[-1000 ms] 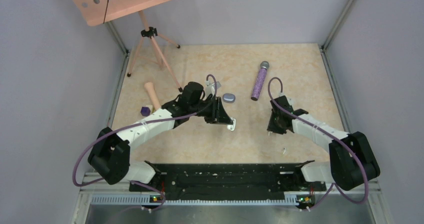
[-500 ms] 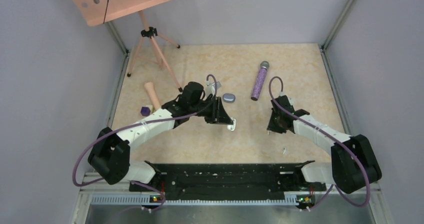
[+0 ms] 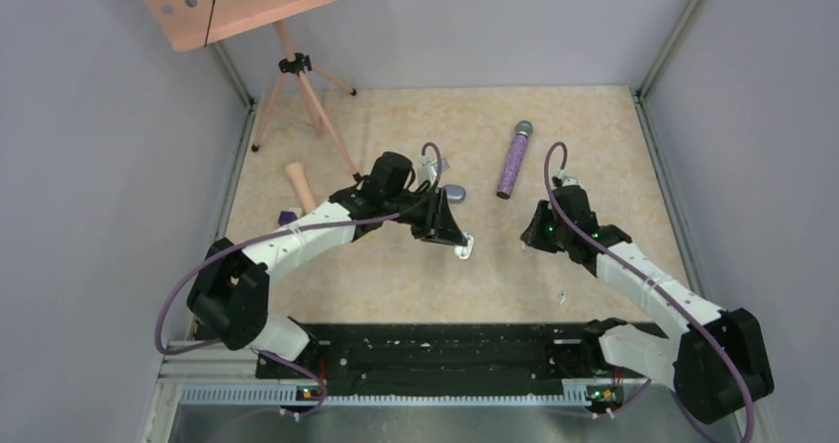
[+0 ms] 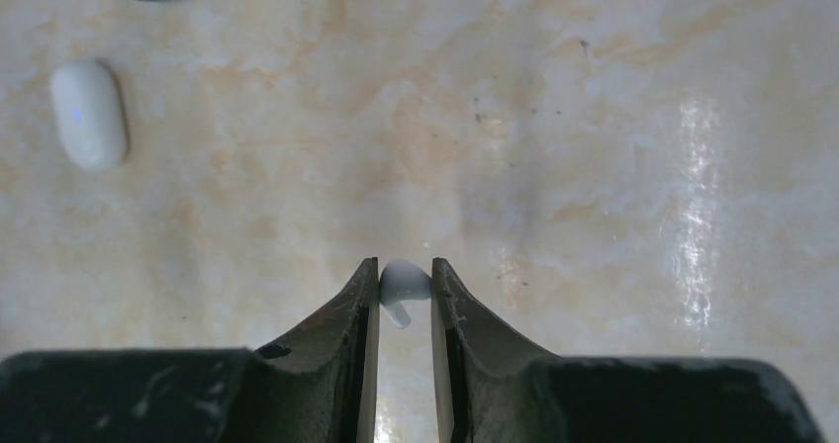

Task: Insert the wireless bluetooth earbuds into the charging case
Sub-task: Pick up the earbud from the center of the board, then place the earbud at the center of the board.

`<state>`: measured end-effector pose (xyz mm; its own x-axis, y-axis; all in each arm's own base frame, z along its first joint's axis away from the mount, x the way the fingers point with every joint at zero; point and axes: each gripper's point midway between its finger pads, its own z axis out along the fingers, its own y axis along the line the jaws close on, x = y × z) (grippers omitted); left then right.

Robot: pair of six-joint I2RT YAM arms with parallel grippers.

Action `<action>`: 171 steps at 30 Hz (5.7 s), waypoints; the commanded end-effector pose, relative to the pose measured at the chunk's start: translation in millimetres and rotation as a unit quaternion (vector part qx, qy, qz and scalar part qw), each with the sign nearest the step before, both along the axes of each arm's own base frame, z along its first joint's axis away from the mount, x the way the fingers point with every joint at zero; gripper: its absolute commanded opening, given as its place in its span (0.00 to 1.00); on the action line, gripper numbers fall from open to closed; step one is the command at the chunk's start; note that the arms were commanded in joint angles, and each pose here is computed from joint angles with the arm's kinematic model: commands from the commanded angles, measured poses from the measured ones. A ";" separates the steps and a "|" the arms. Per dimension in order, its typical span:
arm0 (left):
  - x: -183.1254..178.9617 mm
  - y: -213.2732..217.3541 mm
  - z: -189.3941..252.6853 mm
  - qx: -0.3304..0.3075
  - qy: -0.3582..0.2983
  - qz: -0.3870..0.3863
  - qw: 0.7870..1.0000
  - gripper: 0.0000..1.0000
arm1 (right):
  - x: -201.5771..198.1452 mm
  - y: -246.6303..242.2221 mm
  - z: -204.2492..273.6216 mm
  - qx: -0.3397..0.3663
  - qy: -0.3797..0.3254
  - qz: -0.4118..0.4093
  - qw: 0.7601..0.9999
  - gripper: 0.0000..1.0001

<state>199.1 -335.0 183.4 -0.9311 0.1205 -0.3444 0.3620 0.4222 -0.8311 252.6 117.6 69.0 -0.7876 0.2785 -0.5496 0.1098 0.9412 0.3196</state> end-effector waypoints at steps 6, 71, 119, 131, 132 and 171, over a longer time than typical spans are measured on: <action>-6.7 -12.4 4.8 -0.005 0.051 -0.065 0.997 0.00 | 11.7 30.3 58.8 0.053 -0.133 0.104 0.984 0.02; 46.7 -22.5 18.9 -0.060 0.023 0.088 0.994 0.00 | -3.5 40.5 128.4 0.153 -0.239 0.020 0.959 0.00; 48.9 -21.0 12.5 -0.090 0.055 0.134 0.985 0.00 | 0.5 9.2 102.8 0.069 -0.206 -0.183 0.959 0.00; 45.6 -20.5 5.8 -0.080 0.059 0.125 0.987 0.00 | -39.5 -46.1 31.4 -0.078 -0.068 -0.217 0.971 0.00; 44.9 -20.4 5.4 -0.079 0.060 0.124 0.987 0.00 | -38.5 -45.5 29.5 -0.082 -0.062 -0.216 0.971 0.00; 41.2 -18.7 0.9 -0.069 0.056 0.112 0.990 0.00 | -68.1 -70.3 -17.7 -0.068 0.056 -0.261 0.961 0.55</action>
